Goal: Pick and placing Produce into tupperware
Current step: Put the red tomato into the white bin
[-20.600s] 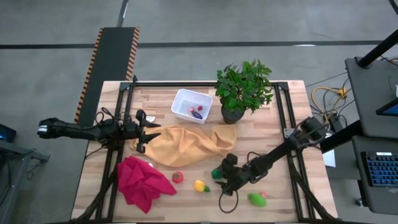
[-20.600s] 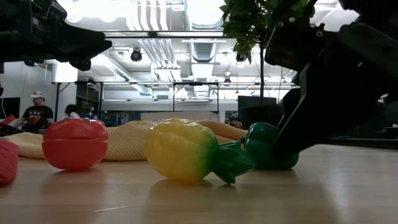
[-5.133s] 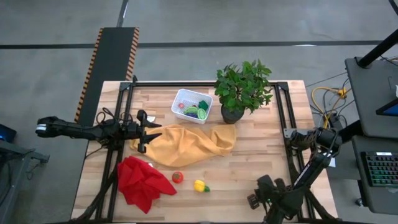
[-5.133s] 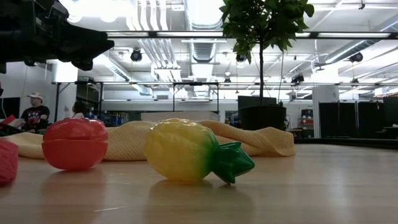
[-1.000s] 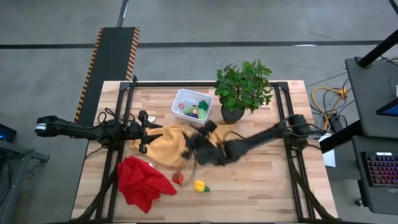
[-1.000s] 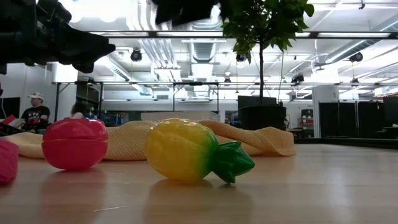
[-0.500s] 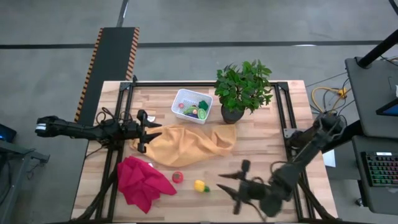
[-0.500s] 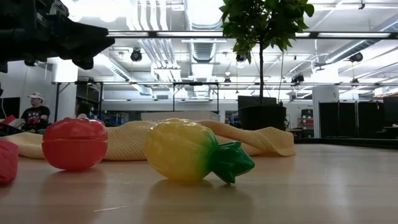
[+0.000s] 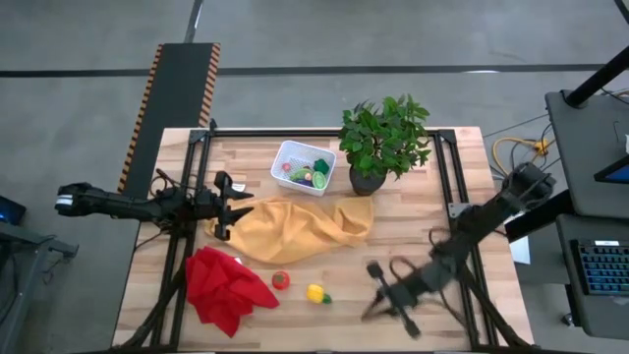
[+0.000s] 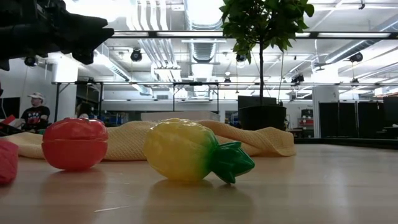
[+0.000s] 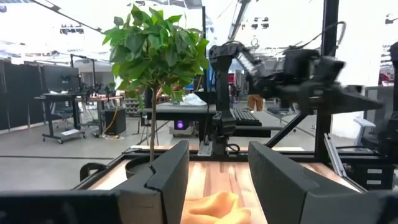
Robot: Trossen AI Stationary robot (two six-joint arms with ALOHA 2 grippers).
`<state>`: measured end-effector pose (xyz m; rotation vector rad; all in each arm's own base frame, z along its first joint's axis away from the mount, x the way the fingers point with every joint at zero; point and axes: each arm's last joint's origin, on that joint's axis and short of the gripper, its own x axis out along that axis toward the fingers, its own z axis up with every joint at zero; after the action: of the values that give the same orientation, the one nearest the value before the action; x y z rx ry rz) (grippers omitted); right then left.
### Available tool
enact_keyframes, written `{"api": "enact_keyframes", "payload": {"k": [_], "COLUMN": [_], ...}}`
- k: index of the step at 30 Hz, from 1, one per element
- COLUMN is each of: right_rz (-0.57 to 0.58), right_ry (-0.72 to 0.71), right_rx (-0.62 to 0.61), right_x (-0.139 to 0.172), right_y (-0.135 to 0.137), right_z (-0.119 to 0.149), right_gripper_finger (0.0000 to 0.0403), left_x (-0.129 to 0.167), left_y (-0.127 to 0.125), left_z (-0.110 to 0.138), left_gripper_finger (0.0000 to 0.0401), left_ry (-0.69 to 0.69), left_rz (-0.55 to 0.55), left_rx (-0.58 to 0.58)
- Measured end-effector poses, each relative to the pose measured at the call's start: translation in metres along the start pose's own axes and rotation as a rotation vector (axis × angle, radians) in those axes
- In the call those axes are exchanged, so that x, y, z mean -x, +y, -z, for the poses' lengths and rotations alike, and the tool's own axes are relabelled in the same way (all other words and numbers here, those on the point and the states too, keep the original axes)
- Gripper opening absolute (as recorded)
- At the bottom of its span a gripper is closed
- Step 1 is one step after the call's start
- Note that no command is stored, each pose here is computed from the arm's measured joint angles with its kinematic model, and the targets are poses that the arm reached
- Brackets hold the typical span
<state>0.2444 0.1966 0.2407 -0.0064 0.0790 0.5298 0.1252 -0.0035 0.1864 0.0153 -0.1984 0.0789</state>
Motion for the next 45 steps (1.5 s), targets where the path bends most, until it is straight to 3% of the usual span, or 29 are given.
{"api": "enact_keyframes", "payload": {"k": [6,10,12,15,19,25,28,33,38,41,45], "right_rz": [0.128,0.287,0.343,0.322,0.292,0.3,0.304,0.363,0.496,0.48,0.456], "right_ry": [0.038,0.055,0.064,0.007,-0.023,-0.066,-0.132,-0.131,-0.013,0.001,0.002], "right_rx": [-0.012,0.033,0.049,0.052,0.042,-0.039,-0.009,0.113,0.132,0.124,0.134], "right_x": [0.035,0.073,0.091,0.115,0.14,0.165,0.17,0.177,0.19,0.197,0.2], "right_y": [-0.075,-0.101,-0.098,-0.087,-0.073,-0.069,-0.068,-0.071,-0.082,-0.088,-0.092], "right_z": [0.01,0.008,0.009,0.005,0.021,0.054,0.054,0.041,0.015,-0.004,-0.008], "right_gripper_finger": [0.0009,0.0009,0.0009,0.0009,0.0008,0.0008,0.0008,0.0008,0.0008,0.0008,0.0008], "left_x": [0.0,-0.001,-0.001,-0.002,-0.003,-0.003,-0.003,-0.003,-0.003,-0.003,-0.003], "left_y": [0.0,0.0,0.0,0.0,-0.001,-0.001,-0.001,-0.001,-0.001,0.0,-0.001], "left_z": [-0.001,0.0,0.001,0.003,0.005,0.006,0.006,0.006,0.006,0.006,0.007], "left_gripper_finger": [0.0152,0.0152,0.0152,0.0152,0.0152,0.0152,0.0152,0.0152,0.0152,0.0152,0.0152], "left_ry": [-0.008,0.003,0.011,0.026,0.04,0.051,0.05,0.049,0.05,0.05,0.053], "left_rz": [-0.001,0.0,0.0,0.001,0.001,0.001,0.001,0.002,0.001,-0.004,-0.004], "left_rx": [-0.004,-0.006,-0.007,-0.009,-0.005,-0.005,-0.005,-0.004,-0.005,-0.005,-0.005]}}
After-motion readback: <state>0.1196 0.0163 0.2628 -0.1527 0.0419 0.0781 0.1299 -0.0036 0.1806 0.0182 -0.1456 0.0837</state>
